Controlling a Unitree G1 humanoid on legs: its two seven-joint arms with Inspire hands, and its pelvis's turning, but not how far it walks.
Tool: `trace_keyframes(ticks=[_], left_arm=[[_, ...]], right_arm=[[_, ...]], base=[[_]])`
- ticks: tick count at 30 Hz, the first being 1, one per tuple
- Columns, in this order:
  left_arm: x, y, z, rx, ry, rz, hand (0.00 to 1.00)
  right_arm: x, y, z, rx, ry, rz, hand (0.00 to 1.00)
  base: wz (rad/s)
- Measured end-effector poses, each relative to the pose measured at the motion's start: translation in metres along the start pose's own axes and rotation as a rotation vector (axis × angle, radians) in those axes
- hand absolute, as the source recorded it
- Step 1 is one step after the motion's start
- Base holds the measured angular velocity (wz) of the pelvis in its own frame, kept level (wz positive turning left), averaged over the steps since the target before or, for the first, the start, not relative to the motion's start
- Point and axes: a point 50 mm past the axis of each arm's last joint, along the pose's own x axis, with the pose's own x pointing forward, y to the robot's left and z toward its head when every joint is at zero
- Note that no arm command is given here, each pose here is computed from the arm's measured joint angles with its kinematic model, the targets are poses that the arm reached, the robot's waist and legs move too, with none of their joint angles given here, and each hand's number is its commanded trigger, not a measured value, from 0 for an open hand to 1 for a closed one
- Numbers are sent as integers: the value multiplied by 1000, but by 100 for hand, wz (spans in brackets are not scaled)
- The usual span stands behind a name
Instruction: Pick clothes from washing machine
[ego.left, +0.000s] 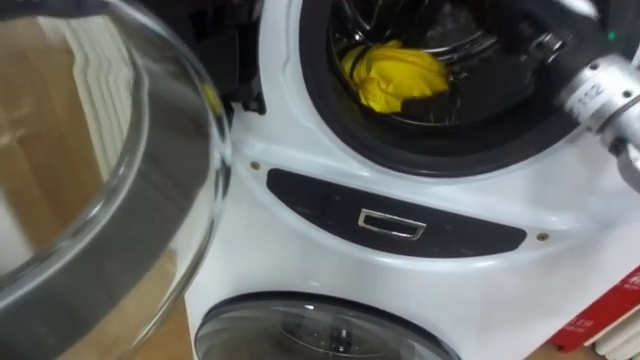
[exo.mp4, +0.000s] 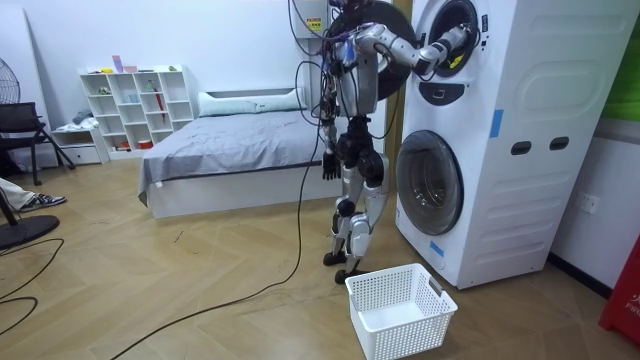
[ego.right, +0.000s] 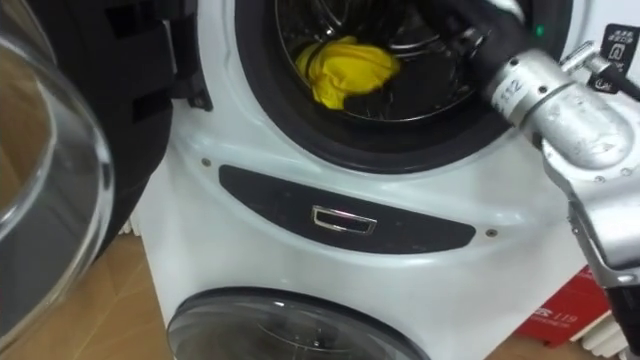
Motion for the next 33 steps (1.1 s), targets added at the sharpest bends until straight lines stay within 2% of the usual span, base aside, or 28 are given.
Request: trace_keyframes(ticks=[10, 23, 24, 25, 26, 33], left_arm=[[2, 0, 12, 25, -27, -14, 0], [2, 2, 9, 39, -22, -35, 0], [1, 2, 8, 40, -19, -38, 0], [1, 2, 7, 40, -16, -41, 0], [1, 2, 7, 40, -15, -44, 0], [1, 2, 5, 41, -9, -49, 0]], right_arm=[[-2, 7, -9, -82, 77, 94, 0], [1, 0, -12, -102, 103, 94, 0], [1, 0, -11, -103, 104, 96, 57], [2, -1, -11, -102, 107, 95, 70], [3, -2, -10, -102, 109, 94, 100], [6, -3, -12, -109, 123, 94, 100]], base=[[0], [0], [0], [0], [0], [0]])
